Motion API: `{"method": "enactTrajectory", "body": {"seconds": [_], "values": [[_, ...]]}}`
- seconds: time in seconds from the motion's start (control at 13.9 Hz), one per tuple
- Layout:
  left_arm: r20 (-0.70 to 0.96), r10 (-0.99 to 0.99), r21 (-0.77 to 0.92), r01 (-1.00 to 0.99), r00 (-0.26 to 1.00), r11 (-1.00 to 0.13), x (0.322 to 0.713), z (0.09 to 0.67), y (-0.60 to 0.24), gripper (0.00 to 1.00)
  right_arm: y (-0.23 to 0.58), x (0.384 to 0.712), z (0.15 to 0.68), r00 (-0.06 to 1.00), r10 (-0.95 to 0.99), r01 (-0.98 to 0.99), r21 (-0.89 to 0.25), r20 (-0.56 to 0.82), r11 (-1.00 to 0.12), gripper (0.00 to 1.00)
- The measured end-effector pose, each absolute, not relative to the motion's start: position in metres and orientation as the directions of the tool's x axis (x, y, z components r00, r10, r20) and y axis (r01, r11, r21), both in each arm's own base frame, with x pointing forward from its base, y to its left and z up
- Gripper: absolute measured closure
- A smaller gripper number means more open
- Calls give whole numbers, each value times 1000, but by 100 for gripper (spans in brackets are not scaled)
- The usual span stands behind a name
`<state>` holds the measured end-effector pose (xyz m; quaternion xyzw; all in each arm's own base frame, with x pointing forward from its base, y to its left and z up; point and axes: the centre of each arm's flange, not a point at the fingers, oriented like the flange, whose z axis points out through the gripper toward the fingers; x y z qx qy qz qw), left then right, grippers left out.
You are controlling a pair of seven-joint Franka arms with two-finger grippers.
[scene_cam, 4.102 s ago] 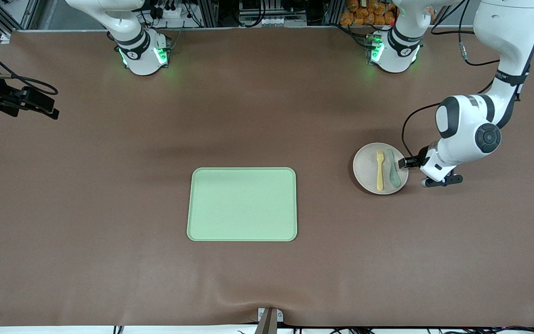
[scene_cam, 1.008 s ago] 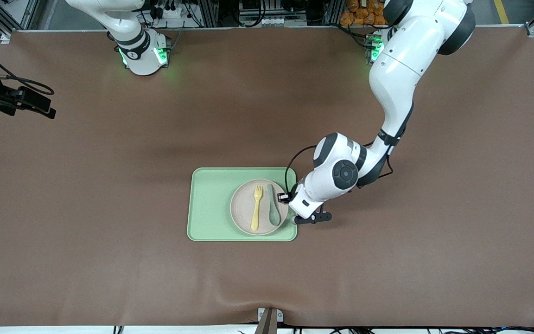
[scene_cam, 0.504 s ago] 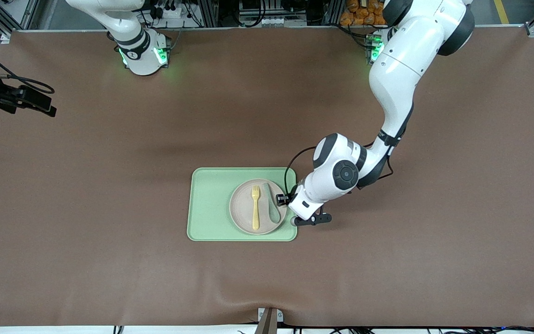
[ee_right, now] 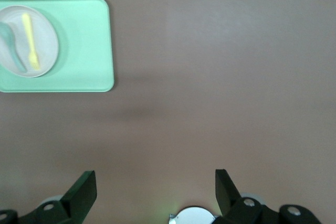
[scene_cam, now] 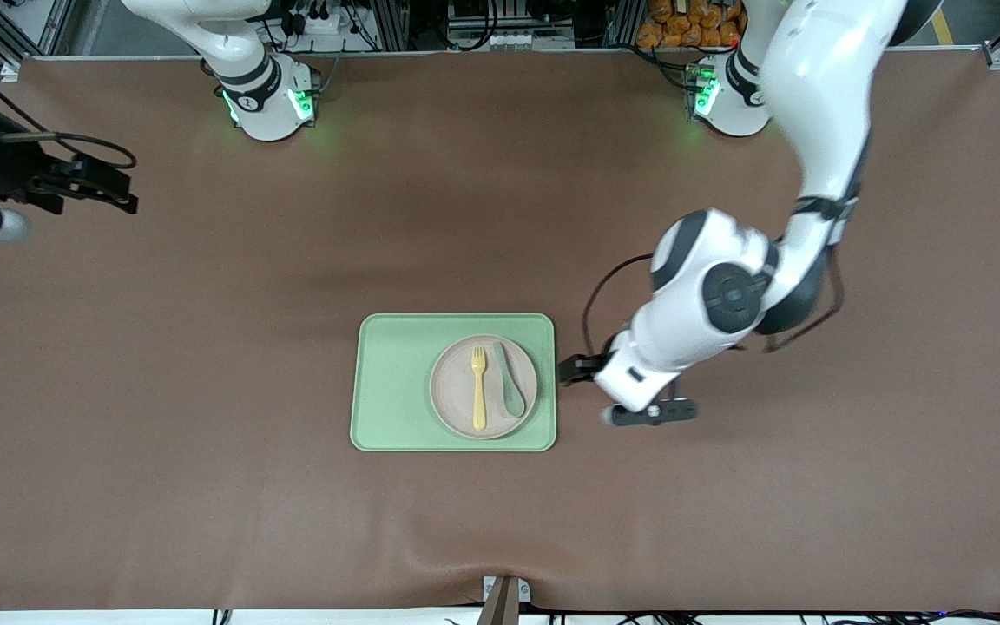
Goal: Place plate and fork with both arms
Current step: 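Open the left gripper and withdraw it from the plate, then move the right gripper over the yellow fork on the plate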
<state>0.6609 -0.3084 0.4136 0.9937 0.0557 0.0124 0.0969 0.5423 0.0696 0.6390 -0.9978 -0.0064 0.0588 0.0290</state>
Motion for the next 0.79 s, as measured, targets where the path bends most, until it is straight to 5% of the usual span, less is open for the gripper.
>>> {"method": "enactTrajectory", "body": {"seconds": [0.79], "values": [[25, 177, 60, 175, 984, -983, 623, 605, -63, 0, 241, 584, 550, 998, 5, -6, -153, -68, -988, 0]]}}
